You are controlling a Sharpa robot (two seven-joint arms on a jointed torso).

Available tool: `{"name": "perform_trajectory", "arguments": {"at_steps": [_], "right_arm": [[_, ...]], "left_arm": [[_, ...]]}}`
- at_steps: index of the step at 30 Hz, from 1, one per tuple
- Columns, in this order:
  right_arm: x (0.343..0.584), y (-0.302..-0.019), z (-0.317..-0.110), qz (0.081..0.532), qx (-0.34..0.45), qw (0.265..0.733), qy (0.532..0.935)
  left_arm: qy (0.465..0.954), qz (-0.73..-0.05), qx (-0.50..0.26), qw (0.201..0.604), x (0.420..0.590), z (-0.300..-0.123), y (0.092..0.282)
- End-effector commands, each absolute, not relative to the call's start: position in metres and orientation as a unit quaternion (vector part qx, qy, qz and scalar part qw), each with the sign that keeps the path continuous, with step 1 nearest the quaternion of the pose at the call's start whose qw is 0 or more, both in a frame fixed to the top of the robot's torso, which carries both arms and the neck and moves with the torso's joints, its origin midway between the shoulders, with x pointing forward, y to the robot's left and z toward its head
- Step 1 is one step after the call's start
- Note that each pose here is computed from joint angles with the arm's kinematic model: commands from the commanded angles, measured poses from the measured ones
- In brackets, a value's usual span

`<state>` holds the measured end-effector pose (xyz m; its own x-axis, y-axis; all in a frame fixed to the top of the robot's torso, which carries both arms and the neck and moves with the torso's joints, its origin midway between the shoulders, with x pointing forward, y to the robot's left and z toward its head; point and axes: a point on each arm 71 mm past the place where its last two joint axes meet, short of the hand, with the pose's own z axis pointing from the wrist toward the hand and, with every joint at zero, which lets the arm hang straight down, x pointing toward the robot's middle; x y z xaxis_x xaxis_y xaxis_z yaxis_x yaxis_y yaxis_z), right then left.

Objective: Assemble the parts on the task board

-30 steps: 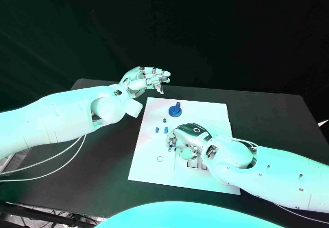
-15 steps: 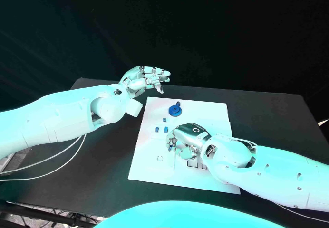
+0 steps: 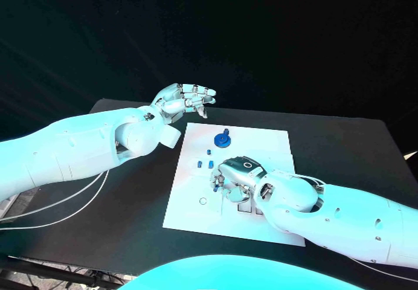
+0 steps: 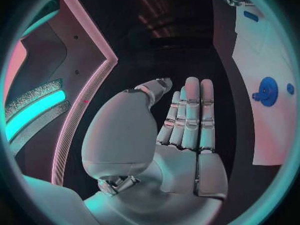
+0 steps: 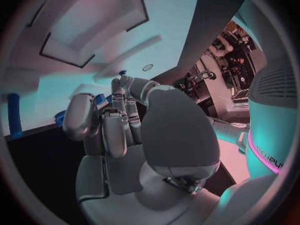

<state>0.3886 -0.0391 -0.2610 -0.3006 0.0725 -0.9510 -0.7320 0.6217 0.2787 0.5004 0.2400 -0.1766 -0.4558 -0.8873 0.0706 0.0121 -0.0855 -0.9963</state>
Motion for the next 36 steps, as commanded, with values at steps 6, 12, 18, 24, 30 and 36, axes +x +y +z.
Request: {"name": "perform_trajectory", "arguments": {"at_steps": [6,12,18,24,30,36], "right_arm": [[0.386,-0.035,-0.265,0.361,-0.241,0.538,0.722],[0.385,-0.033,-0.267,0.359,-0.243,0.534,0.726],[0.385,-0.033,-0.27,0.35,-0.249,0.523,0.736],[0.386,-0.035,-0.27,0.353,-0.241,0.525,0.736],[0.384,-0.042,-0.264,0.36,-0.224,0.541,0.726],[0.383,-0.053,-0.253,0.366,-0.209,0.56,0.713]], "left_arm": [[0.574,-0.636,-0.377,0.351,0.5,-0.175,0.238],[0.575,-0.636,-0.377,0.351,0.499,-0.175,0.239],[0.576,-0.635,-0.377,0.35,0.499,-0.175,0.238],[0.576,-0.635,-0.377,0.351,0.499,-0.176,0.239],[0.576,-0.634,-0.378,0.353,0.499,-0.176,0.24],[0.573,-0.633,-0.378,0.358,0.5,-0.175,0.242]]}}
